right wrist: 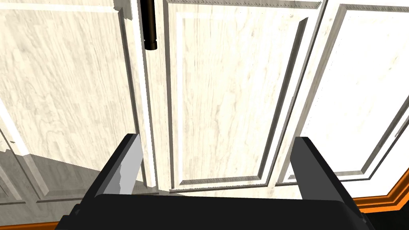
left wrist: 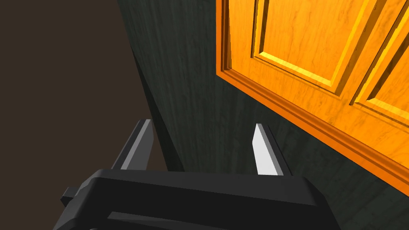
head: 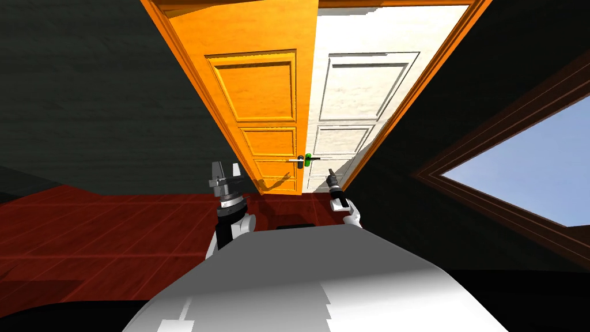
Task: Pull the door open
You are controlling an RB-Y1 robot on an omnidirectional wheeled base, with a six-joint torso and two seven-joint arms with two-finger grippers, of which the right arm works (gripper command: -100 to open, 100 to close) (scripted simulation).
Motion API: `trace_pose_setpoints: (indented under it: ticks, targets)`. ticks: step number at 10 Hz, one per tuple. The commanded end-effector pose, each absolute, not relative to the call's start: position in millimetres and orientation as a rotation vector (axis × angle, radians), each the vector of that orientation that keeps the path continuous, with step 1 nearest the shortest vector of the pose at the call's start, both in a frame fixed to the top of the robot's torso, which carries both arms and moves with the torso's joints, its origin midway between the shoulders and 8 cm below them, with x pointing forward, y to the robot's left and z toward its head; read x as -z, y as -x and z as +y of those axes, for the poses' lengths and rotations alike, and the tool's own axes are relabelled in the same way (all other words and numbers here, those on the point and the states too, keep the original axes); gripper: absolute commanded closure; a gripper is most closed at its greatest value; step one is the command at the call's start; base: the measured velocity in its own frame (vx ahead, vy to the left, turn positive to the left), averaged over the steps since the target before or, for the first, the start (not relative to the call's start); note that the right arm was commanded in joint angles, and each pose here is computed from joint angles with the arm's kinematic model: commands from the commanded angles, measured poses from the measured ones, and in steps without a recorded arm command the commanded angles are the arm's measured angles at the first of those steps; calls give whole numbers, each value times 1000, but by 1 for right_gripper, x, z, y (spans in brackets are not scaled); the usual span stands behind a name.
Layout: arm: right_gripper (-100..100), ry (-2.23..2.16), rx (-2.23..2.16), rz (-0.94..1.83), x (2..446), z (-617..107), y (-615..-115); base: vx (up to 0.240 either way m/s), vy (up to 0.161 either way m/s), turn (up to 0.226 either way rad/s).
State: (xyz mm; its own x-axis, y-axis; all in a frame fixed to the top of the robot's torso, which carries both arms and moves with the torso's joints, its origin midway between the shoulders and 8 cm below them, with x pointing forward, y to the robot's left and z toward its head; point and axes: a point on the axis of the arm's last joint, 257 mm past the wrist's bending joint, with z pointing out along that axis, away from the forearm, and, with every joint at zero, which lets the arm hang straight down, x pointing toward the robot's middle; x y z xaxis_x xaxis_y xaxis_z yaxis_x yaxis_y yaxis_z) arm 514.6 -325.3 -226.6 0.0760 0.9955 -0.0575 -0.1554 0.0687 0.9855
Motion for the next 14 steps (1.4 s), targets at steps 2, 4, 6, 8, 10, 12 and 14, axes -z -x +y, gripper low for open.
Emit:
trace_pose_setpoints:
  ticks: [2, 4, 6, 8, 10, 12, 14]
  targets:
    - [-100, -1123, -1168, 1086, 243, -333, -522, 136, 49, 67]
    - [-100, -1135, -1165, 1090, 247, -335, -524, 103, 12, 33]
    - [-100, -1166, -1155, 1099, 259, -340, -528, 88, 11, 50]
    - [-100, -1186, -1148, 1104, 266, -343, -531, 130, 17, 46]
    - [-100, -1211, -1140, 1111, 275, -348, -534, 115, 24, 41]
    - [-100, -1238, -1131, 1117, 284, -352, -537, 164, 20, 50]
    - [-100, -1241, -1128, 1118, 286, -354, -538, 94, 6, 31]
